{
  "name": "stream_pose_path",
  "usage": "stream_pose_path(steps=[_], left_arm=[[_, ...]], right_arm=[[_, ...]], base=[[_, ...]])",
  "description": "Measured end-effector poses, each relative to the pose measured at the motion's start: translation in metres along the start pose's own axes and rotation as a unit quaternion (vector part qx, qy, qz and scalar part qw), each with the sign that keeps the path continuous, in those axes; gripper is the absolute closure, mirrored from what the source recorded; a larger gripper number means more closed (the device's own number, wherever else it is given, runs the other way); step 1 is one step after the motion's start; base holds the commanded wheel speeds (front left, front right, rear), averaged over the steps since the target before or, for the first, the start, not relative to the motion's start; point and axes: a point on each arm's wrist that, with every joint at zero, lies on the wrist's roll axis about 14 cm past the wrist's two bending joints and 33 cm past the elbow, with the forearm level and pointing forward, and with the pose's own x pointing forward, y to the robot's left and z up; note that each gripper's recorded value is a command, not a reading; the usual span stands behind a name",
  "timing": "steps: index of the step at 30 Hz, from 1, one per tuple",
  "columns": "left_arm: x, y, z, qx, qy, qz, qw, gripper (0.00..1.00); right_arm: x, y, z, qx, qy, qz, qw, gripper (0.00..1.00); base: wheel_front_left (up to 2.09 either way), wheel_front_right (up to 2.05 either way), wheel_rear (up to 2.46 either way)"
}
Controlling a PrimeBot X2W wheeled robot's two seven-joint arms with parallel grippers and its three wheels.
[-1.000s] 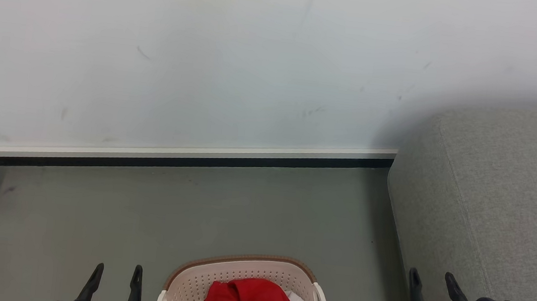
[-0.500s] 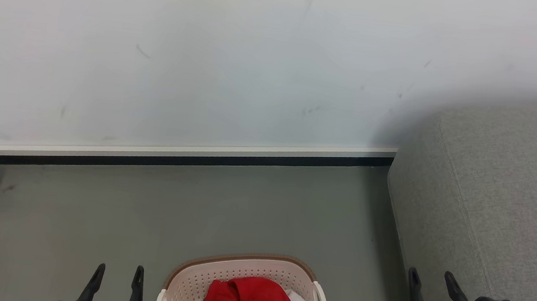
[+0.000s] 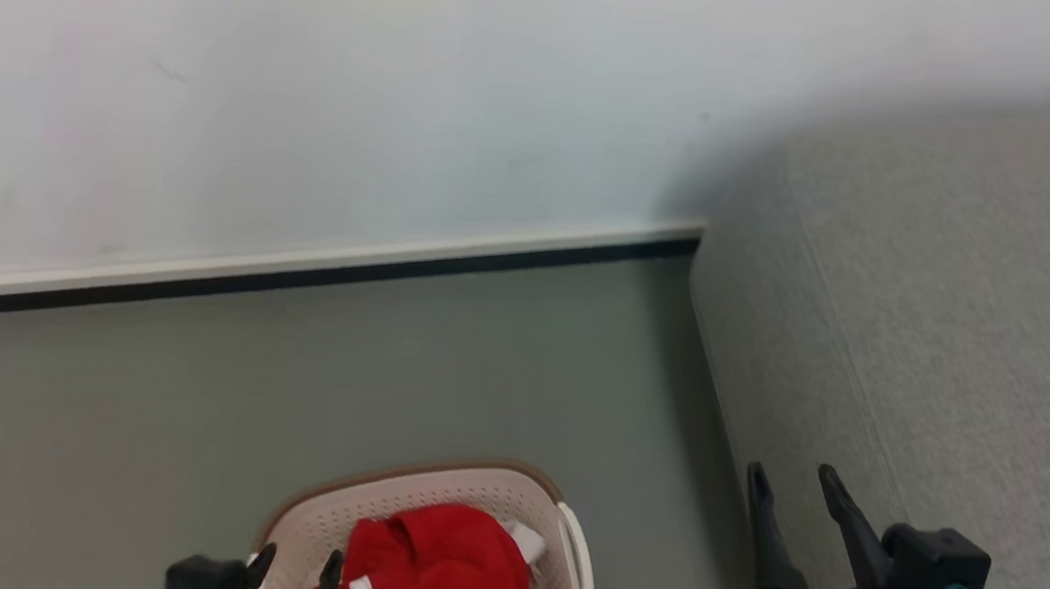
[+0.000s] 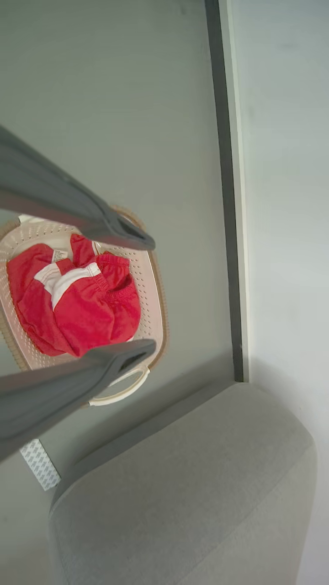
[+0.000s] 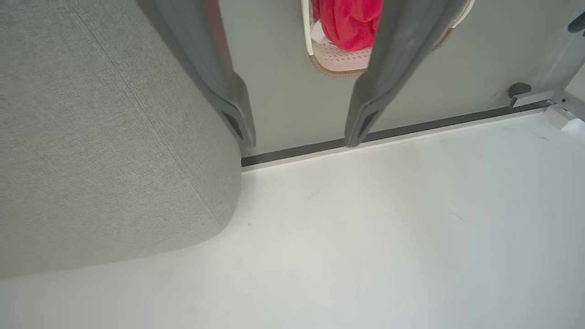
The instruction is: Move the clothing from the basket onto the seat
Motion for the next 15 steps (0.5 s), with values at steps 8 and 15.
stream_pose_path(steps=[8,15], left_arm=[[0.065,-0.018,-0.048,0.044,0.114,-0.046,0.991,0.0],[0.127,-0.027,-0.086,0.071,0.181,-0.079,0.978,0.0]], right_arm=[[0.016,-0.016,-0.008,0.012,0.001,-0.017,1.0,0.0],[0.03,-0.039,-0.034,0.035,0.013,-0.046,0.998,0.0]], base=[[0.0,0.0,0.0],[0.0,0.0,0.0]])
